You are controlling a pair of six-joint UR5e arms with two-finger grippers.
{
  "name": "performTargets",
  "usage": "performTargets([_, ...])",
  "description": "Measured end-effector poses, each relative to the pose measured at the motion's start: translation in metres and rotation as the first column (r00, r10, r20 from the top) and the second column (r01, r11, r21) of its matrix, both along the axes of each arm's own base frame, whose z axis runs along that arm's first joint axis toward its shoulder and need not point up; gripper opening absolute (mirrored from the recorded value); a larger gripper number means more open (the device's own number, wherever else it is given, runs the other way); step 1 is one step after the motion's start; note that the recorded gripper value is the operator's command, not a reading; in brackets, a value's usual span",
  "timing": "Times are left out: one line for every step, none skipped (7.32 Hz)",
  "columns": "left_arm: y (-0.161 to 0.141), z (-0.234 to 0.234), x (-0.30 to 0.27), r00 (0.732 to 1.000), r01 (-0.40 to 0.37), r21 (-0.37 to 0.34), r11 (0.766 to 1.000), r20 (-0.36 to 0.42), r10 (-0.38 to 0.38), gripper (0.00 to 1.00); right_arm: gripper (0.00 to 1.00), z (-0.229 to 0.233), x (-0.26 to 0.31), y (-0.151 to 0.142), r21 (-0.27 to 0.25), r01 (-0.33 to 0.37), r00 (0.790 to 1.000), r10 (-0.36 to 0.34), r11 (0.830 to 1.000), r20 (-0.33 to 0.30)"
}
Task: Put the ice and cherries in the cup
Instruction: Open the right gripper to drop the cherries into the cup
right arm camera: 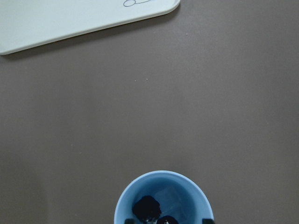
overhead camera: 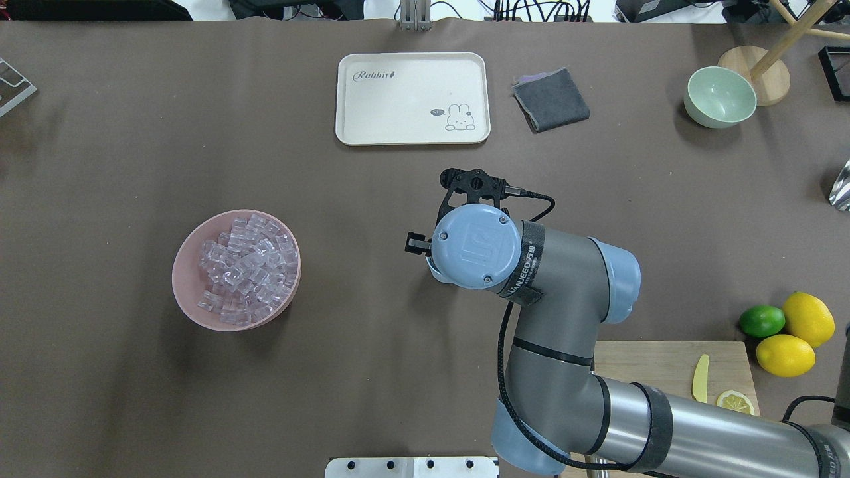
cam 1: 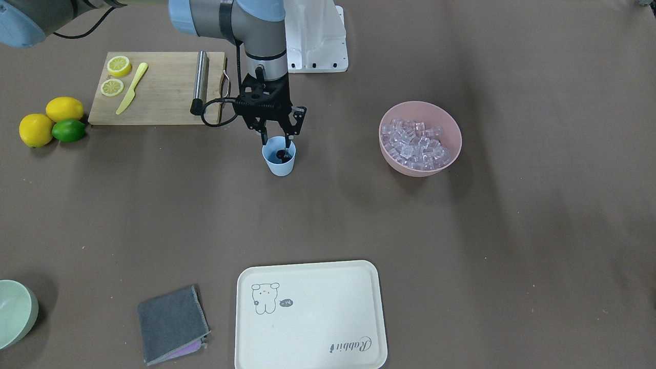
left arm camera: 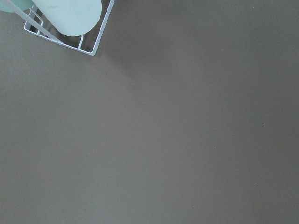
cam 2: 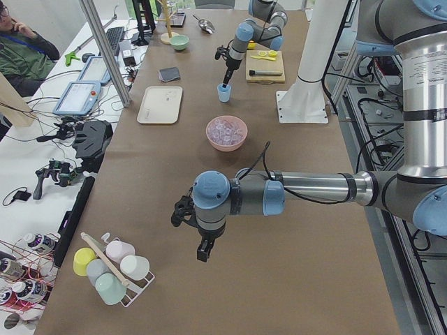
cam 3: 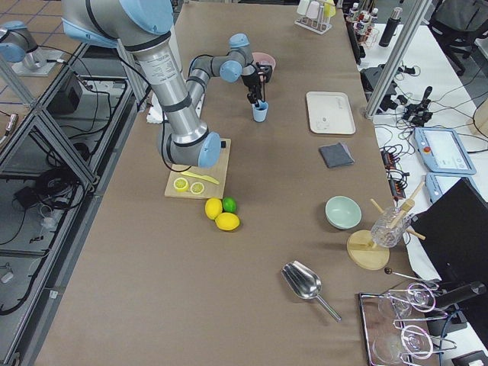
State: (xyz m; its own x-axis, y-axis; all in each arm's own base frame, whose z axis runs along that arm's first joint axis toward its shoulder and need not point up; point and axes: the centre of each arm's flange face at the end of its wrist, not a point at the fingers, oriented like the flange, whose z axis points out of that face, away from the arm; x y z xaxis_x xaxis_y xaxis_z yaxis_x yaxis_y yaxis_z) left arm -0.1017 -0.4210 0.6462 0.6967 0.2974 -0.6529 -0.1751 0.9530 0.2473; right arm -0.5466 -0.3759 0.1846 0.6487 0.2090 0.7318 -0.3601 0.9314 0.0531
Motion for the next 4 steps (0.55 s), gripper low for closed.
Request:
performTargets([0.0, 0.0, 0.0, 1.0, 0.001, -0.001, 1.0, 0.0, -0.001, 0.98, 1.0, 0.001, 0.003, -0.003, -0.015, 0.015, 1.0, -0.015, 1.0, 0.001])
performTargets([0.0, 0.0, 0.0, 1.0, 0.002, -0.001, 1.0, 0.0, -0.002, 0.98, 1.0, 0.004, 0.015, -0.017, -0.019, 0.031, 0.999, -0.032, 0.999, -0.018])
performTargets([0.0, 0.0, 0.0, 1.0, 0.003, -0.002, 1.0, 0.0, -0.003, 0.98, 1.0, 0.009, 0.037, -0.041, -0.016, 0.071, 0.996, -0.072, 0.997, -0.051])
performTargets([0.0, 0.0, 0.0, 1.0, 0.004, -0.004, 1.0, 0.0, -0.004, 0.98, 1.0, 0.017, 0.073, -0.071, -0.01, 0.116, 0.991, -0.117, 0.993, -0.07])
